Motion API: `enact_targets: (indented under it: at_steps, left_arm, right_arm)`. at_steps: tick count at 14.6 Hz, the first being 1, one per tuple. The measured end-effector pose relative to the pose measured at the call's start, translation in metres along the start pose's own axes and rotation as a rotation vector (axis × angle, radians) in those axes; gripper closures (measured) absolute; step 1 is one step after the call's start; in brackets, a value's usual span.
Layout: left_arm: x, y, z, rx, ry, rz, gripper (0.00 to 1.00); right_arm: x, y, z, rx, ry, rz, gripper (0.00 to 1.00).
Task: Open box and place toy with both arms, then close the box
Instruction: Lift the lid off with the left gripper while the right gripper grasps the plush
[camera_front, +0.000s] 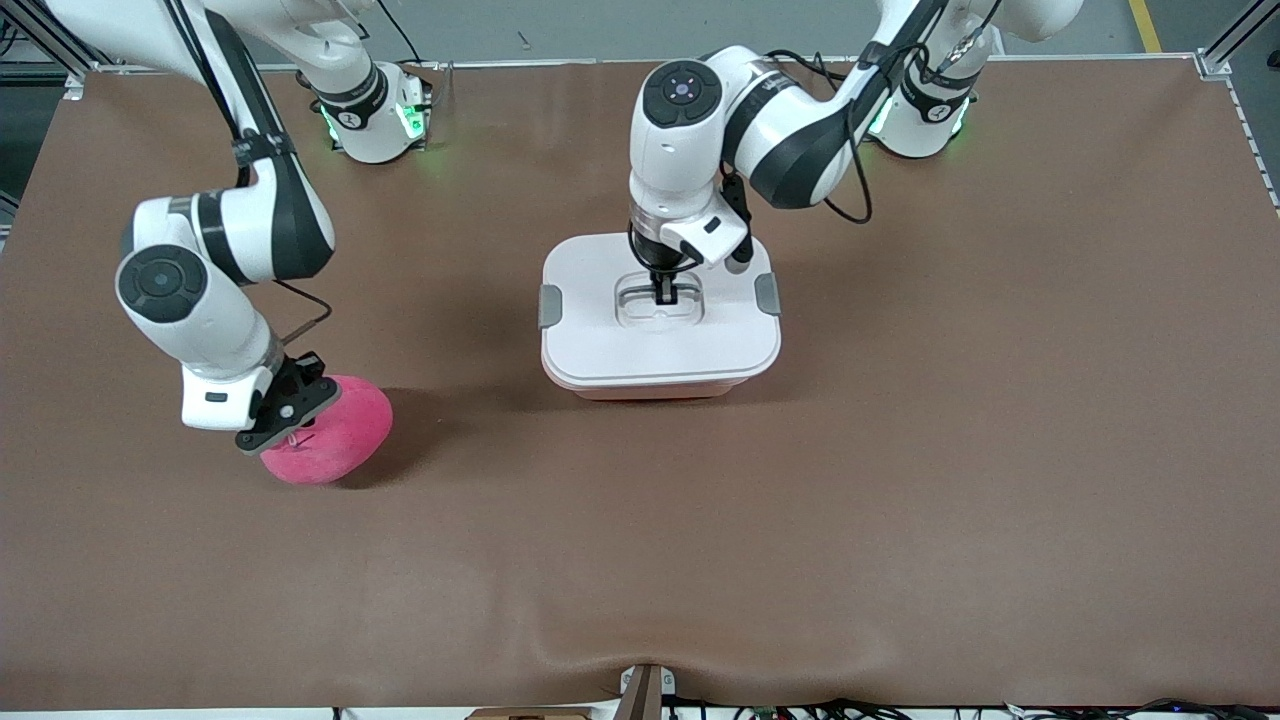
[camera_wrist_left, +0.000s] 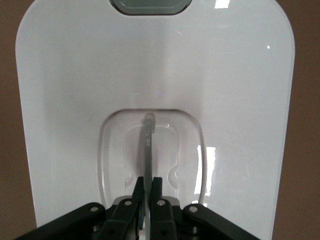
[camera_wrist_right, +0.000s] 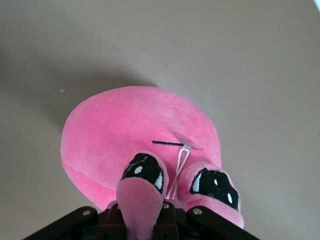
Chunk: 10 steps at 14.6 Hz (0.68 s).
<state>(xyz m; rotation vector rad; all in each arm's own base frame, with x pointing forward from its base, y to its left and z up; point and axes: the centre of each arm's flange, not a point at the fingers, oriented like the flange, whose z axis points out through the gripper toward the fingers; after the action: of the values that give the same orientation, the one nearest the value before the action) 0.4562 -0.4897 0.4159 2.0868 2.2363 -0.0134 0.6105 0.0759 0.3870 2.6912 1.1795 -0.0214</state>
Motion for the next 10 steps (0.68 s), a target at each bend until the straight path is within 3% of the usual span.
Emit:
enact_targets:
  at_steps: [2, 6, 10]
  left_arm:
    - [0.012, 0.012, -0.004, 0.001, 0.007, -0.016, 0.93]
    - [0.039, 0.027, -0.006, 0.005, 0.022, -0.007, 0.93]
    - [0.108, 0.054, -0.013, 0.018, 0.048, 0.051, 0.93]
  right_arm:
    - [-0.009, 0.004, -0.028, -0.013, 0.025, -0.093, 0.87]
    - [-0.027, 0.016, -0.052, 0.041, 0.113, -0.250, 0.87]
    - [-0.018, 0.009, -0.059, 0.039, 0.131, -0.409, 0.87]
